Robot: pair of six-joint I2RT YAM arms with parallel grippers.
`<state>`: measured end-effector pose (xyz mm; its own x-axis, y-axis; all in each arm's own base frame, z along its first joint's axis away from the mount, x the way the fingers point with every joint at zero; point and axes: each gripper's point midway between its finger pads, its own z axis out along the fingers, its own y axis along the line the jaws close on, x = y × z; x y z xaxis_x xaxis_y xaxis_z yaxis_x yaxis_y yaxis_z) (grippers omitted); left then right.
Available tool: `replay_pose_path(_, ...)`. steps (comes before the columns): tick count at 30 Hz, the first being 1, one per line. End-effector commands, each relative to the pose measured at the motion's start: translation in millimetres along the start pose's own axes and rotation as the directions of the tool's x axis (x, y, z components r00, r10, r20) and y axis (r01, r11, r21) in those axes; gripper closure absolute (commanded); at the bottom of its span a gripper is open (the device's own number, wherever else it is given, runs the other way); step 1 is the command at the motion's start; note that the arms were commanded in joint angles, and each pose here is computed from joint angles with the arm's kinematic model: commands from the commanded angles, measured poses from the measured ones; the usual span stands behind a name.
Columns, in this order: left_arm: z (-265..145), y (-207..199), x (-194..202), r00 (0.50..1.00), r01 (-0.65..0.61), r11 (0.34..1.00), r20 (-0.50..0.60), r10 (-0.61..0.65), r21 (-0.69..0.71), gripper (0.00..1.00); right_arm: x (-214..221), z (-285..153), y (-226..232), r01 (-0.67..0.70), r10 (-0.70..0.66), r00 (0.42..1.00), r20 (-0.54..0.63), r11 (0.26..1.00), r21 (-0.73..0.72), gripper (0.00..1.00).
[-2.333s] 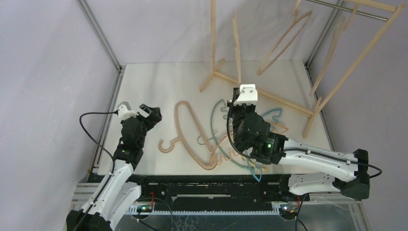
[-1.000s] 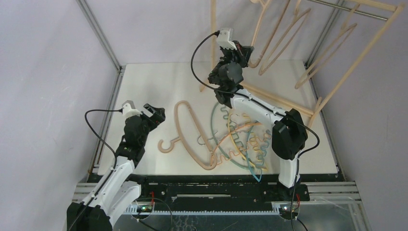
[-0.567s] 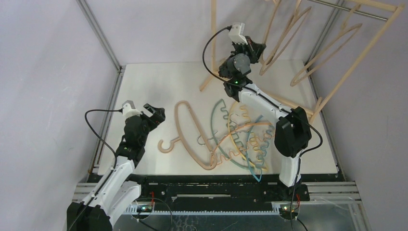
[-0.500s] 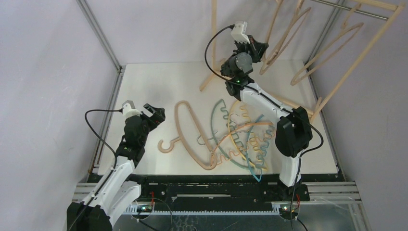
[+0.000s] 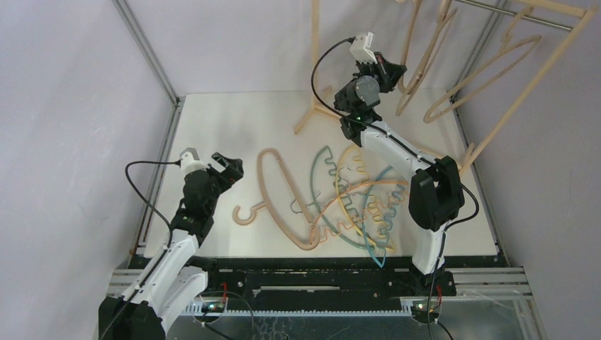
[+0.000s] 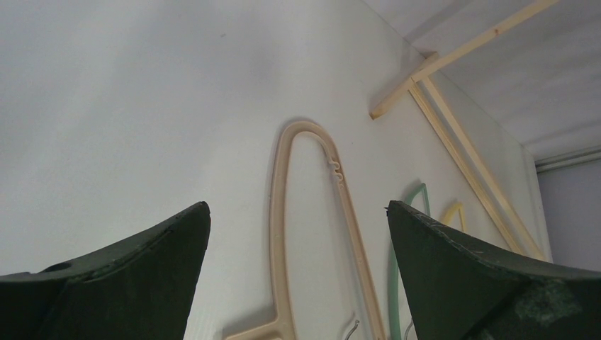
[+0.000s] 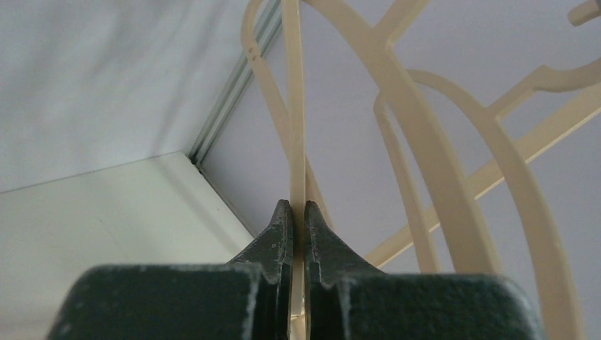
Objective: Organize the hangers
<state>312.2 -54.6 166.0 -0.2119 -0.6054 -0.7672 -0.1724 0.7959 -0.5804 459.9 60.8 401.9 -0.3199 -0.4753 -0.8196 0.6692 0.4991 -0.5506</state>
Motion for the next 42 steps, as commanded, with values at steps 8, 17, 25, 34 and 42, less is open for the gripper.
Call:
replay_pose_path(8,0,-3,-7,0.999,-0.011,1.000,0.035,0.010,0.013,0.00,32,5,-14,-0.036,0.037,0.996,-0.076,0.999,0.020,1.00)
replay_pose_path(17,1,-4,-7,0.999,-0.013,1.000,0.034,0.012,0.012,0.00,49,7,-14,-0.053,0.052,0.992,-0.111,0.999,-0.006,1.00)
replay_pose_path(25,2,-4,-8,0.999,-0.015,1.000,0.033,0.014,0.011,0.00,50,-5,-26,-0.140,0.139,0.986,-0.095,0.990,0.000,0.51)
replay_pose_path(34,4,-2,-4,1.000,-0.015,1.000,0.026,0.015,0.006,0.00,31,-58,-14,-0.289,0.277,0.957,-0.083,0.930,-0.227,0.22)
replay_pose_path(42,4,1,-1,1.000,-0.016,1.000,0.023,0.016,0.001,0.00,21,-106,-35,-0.373,0.363,0.927,-0.091,0.871,-0.320,0.00)
